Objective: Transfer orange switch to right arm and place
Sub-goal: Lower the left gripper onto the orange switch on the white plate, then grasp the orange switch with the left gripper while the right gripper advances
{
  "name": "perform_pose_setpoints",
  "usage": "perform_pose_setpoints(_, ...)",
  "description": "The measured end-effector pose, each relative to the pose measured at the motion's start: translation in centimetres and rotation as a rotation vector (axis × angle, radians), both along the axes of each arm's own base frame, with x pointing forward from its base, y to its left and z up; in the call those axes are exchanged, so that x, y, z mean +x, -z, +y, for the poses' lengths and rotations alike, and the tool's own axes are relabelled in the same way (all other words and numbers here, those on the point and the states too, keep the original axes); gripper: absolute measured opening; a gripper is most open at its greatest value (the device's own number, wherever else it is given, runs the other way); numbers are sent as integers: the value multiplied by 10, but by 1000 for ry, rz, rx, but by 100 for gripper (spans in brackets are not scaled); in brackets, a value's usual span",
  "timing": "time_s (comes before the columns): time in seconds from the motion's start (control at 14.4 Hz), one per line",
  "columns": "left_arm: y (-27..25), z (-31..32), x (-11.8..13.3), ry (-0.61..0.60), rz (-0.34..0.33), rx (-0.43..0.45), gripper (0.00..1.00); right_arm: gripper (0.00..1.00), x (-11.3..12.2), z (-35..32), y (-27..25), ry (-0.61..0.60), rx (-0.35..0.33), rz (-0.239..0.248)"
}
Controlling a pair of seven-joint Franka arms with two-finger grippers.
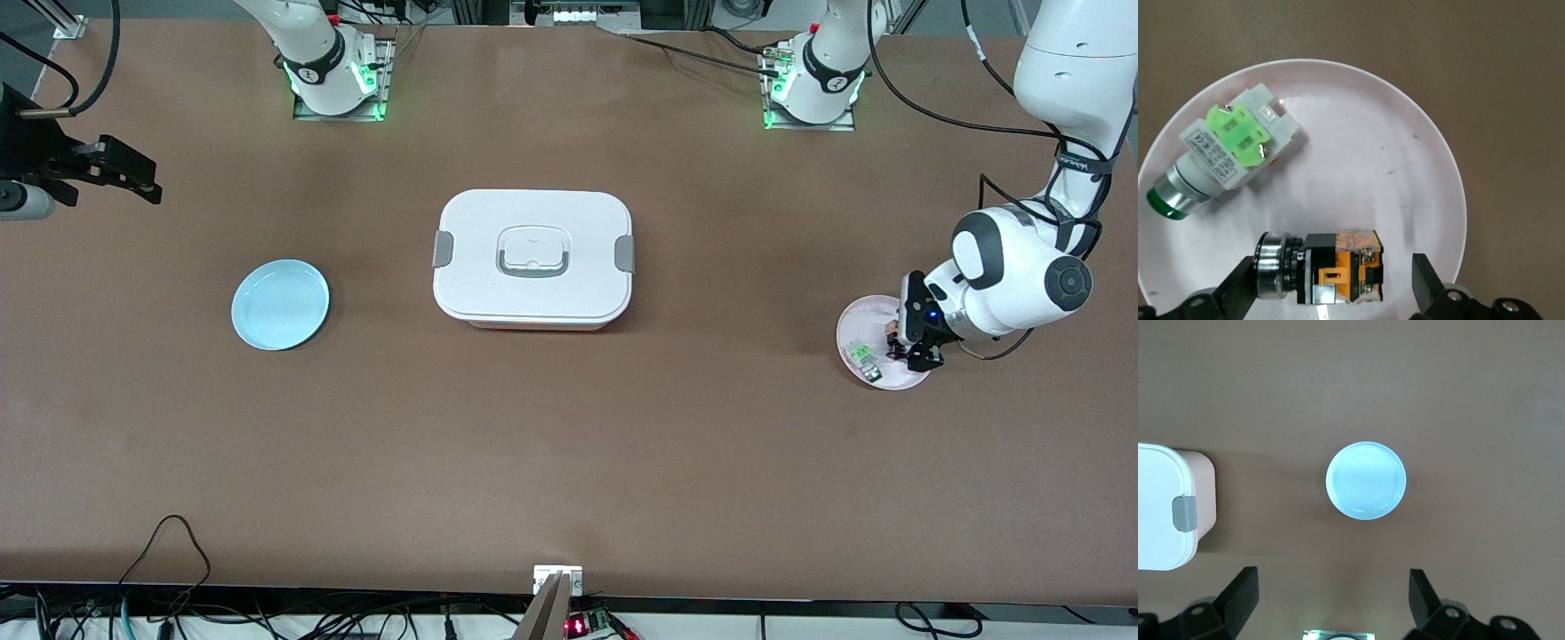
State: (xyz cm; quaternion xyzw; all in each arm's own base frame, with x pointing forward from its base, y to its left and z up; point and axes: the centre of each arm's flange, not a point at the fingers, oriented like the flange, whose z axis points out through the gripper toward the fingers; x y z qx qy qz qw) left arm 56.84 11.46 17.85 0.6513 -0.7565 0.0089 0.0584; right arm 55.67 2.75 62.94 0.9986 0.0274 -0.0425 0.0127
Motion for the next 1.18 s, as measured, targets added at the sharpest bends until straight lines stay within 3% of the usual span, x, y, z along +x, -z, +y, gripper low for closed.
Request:
perform_pose_setpoints(0.14,-1,0,1,0,-15,3,100,100,1,3,18,-8,18,40)
perform_pose_setpoints(0.21,0,-1,1,-1,-20,2,100,100,0,9,35,-16,61,82)
perform_pose_setpoints(0.35,1,-2,2,-16,-28,-5,100,100,-1,11,45,-17,77,106)
perform_pose_setpoints(0.48,2,-2,2,-28,-32,-12,100,100,0,14,53,-17,96,122)
perform_pose_setpoints(0.69,2,-3,2,-27,-33,-12,72,100,4,18,63,-17,127,140)
perform_pose_setpoints(1.04,-8,-1,6,-96,-54,-51,72,100,11,25,78,-14,182,162)
perform_pose_setpoints(1.18,-22,-5,8,-150,-50,-107,72,100,13,27,80,-13,195,164)
